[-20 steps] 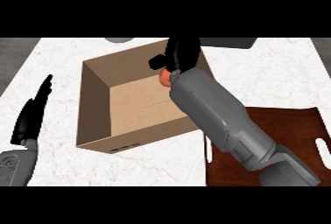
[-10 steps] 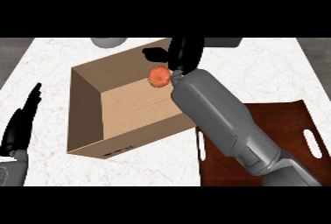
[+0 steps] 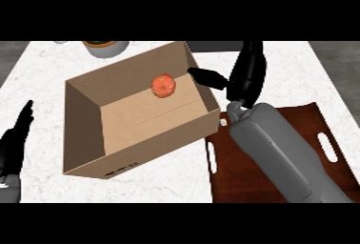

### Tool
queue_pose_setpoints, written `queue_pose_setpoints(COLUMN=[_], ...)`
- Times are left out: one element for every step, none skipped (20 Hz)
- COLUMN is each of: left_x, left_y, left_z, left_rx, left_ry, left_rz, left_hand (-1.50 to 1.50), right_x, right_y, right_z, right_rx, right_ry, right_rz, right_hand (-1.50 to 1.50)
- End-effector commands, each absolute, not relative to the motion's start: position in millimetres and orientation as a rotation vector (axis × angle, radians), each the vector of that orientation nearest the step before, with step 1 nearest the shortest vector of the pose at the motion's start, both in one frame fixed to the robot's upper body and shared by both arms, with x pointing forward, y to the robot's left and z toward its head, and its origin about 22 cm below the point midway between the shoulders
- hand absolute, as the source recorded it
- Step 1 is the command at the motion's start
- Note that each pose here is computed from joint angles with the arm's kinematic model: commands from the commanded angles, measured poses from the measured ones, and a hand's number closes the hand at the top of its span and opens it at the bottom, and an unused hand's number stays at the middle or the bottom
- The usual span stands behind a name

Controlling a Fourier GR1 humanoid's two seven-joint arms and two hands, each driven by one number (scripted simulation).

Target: Pick the squash from the tray and place it in the cardboard box

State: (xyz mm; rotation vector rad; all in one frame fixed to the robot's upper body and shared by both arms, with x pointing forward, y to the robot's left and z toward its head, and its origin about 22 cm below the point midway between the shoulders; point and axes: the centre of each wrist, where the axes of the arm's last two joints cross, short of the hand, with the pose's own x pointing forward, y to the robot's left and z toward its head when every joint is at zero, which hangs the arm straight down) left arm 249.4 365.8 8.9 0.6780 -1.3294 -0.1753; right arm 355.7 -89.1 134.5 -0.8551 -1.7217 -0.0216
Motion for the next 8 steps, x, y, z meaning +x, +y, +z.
queue_pose_setpoints(left_x=[249, 250, 246, 254, 247, 243, 252, 254], left_y=[361, 367, 368, 372, 365, 377, 369, 370], left_z=[4, 12, 6, 9, 11, 11, 17, 21], left_rx=[0.679, 0.691, 0.685, 0.686, 0.679, 0.67, 0.688, 0.71], left_ry=[-1.325, -1.324, -1.315, -1.333, -1.329, -1.336, -1.322, -1.353], left_rz=[-0.155, -0.149, -0.155, -0.165, -0.178, -0.178, -0.173, -0.175], left_hand=[0.0, 0.0, 0.0, 0.0, 0.0, 0.0, 0.0, 0.0], right_x=[314, 300, 287, 274, 261, 251, 242, 236], right_y=[-125, -135, -148, -149, -159, -176, -183, -191], right_z=[145, 136, 135, 138, 134, 133, 145, 150], right_rx=[-0.855, -0.869, -0.875, -0.86, -0.866, -0.852, -0.854, -0.883], right_ry=[-1.698, -1.695, -1.712, -1.696, -1.673, -1.657, -1.659, -1.639], right_rz=[-0.007, -0.013, 0.0, 0.014, 0.022, 0.066, 0.091, 0.09], right_hand=[-1.5, -1.5, -1.5, -1.5, -1.5, -1.5, -1.5, -1.5])
